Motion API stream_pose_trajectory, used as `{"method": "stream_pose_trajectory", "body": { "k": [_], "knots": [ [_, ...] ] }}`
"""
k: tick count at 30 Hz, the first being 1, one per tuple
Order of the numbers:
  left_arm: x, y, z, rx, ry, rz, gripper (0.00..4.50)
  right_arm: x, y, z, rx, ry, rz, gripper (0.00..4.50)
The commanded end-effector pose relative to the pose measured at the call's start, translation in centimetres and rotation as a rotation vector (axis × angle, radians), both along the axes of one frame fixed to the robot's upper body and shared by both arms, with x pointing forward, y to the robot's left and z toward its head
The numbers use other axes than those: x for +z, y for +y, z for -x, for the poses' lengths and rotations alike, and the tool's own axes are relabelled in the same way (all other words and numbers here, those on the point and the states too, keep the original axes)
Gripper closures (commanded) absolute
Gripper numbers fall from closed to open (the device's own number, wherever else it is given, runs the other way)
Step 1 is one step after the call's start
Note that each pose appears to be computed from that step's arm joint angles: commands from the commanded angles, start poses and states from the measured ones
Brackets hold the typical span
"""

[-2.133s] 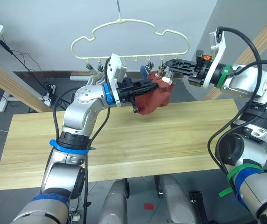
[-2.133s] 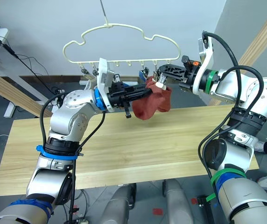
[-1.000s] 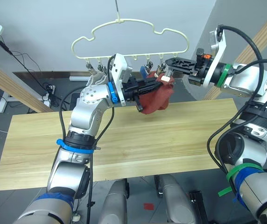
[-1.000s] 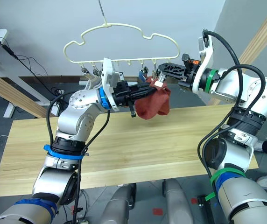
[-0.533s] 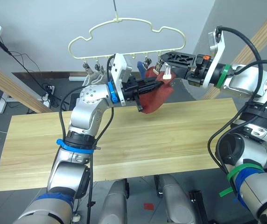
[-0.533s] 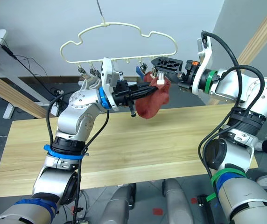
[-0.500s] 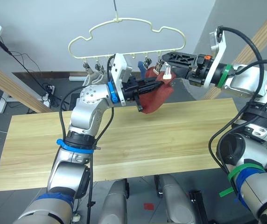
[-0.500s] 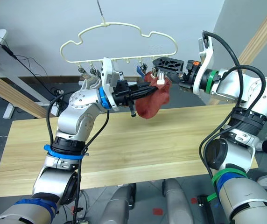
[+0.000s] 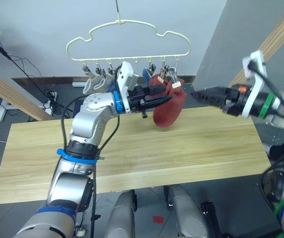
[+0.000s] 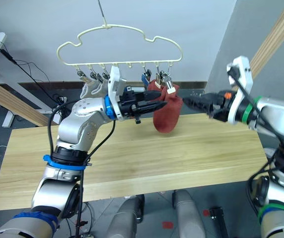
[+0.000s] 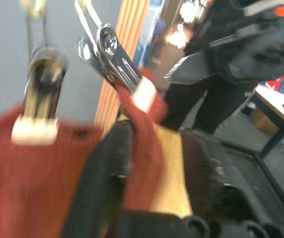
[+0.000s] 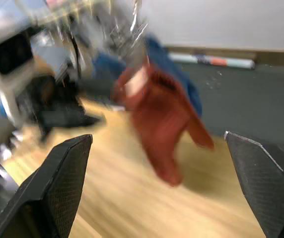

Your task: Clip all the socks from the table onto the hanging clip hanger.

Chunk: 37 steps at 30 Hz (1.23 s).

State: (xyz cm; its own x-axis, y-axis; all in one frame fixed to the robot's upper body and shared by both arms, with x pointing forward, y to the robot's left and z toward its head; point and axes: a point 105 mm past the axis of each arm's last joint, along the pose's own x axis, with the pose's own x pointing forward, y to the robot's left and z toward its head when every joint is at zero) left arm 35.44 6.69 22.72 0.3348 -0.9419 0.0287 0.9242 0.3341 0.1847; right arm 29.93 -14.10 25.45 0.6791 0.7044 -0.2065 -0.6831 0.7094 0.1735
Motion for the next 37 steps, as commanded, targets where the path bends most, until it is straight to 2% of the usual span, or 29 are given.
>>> {"method": "stream_pose_trajectory", "body": {
  "k": [1,2,4,7,9,11,14,15,19,22,24,27,36,37],
  "knots": [
    [0.7,1.0,1.1,-0.013,-0.007,0.0,1.56,1.1,0.2,0.5,0.022,-0.114,-0.001,0.0],
    [0.5,1.4,1.3,-0.008,0.005,-0.009,1.3,0.9,0.2,0.6,0.024,-0.122,0.006,0.0],
    [-0.8,4.4,2.1,0.062,0.09,-0.045,0.67,0.3,0.4,0.9,0.045,-0.2,0.091,0.0],
    [-2.1,7.6,3.2,0.143,0.192,-0.078,0.01,-0.6,0.6,1.3,0.09,-0.265,0.167,0.0],
    [-2.9,9.9,3.9,0.237,0.26,-0.087,0.01,-1.7,0.2,1.5,0.12,-0.282,0.228,0.0],
    [-3.8,11.4,4.7,0.307,0.254,-0.134,0.01,-2.5,-0.2,1.6,0.137,-0.283,0.255,0.0],
    [-4.5,14.4,4.8,0.515,0.276,-0.084,0.01,-3.5,-0.9,1.2,0.126,-0.282,0.257,0.0],
    [-5.1,15.3,4.8,0.59,0.269,-0.117,0.01,-3.8,-1.2,0.9,0.107,-0.275,0.249,0.0],
    [-5.8,17.4,5.2,0.727,0.21,-0.231,0.01,-4.8,-1.7,0.6,0.083,-0.269,0.253,0.0],
    [-5.0,18.0,5.8,0.719,0.164,-0.231,0.01,-5.1,-2.0,0.6,0.077,-0.28,0.265,0.0],
    [-4.4,17.8,6.2,0.666,0.174,-0.171,0.01,-5.3,-2.5,0.3,0.054,-0.28,0.273,0.0],
    [-4.2,18.4,6.3,0.695,0.156,-0.189,0.01,-5.4,-3.0,0.1,0.04,-0.283,0.277,0.0],
    [-4.1,18.5,6.2,0.712,0.17,-0.141,0.01,-5.3,-2.9,-0.1,0.043,-0.282,0.272,0.0],
    [-4.3,18.5,6.2,0.716,0.164,-0.171,0.01,-5.4,-2.8,-0.1,0.047,-0.28,0.271,0.0]
  ]
}}
